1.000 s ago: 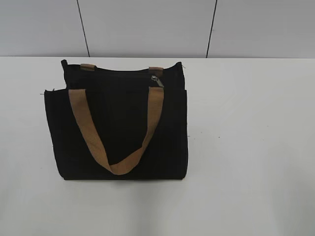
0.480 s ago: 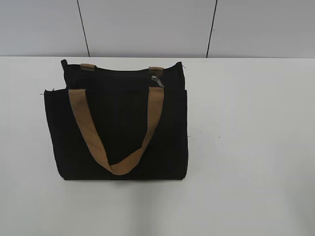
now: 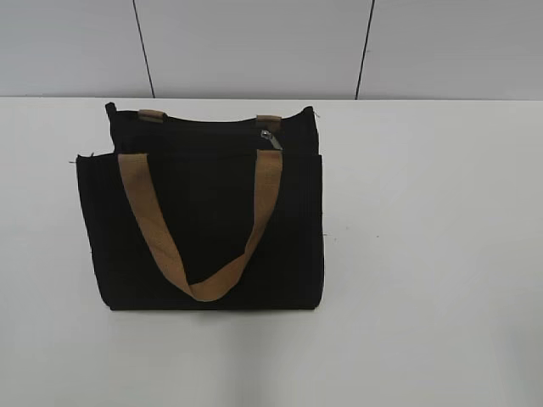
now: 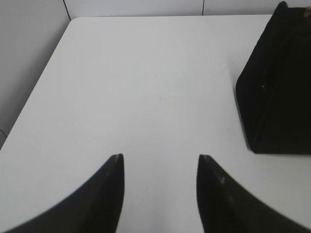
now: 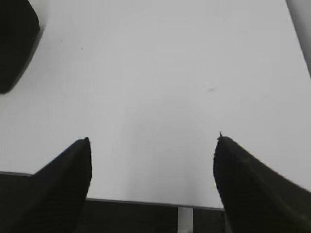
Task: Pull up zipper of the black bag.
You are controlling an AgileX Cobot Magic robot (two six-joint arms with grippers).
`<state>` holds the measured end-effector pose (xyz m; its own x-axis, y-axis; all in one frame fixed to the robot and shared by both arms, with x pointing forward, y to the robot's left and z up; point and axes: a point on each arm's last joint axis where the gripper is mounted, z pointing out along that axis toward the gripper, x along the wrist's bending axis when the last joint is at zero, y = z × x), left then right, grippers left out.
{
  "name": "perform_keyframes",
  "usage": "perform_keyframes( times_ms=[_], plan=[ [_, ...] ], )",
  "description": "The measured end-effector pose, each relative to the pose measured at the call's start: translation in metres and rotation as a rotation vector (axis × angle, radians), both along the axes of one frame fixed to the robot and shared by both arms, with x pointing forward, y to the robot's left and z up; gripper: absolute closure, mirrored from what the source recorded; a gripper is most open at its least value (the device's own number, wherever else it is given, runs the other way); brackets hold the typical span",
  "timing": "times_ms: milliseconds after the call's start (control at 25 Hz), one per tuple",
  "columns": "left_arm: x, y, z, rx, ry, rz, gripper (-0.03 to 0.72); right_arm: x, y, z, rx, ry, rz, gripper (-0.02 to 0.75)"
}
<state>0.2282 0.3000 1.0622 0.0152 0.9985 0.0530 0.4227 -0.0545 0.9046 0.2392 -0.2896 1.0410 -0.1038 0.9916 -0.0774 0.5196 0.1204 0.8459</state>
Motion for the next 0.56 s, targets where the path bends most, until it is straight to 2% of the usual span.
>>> perform_keyframes(
  times_ms=[560],
  plan=[
    [0.0001,0.0,-0.0003,0.0,0.001,0.0,0.329,-0.004,0.0002,0.0,-0.002,-0.029,-0.001,0.144]
  ],
)
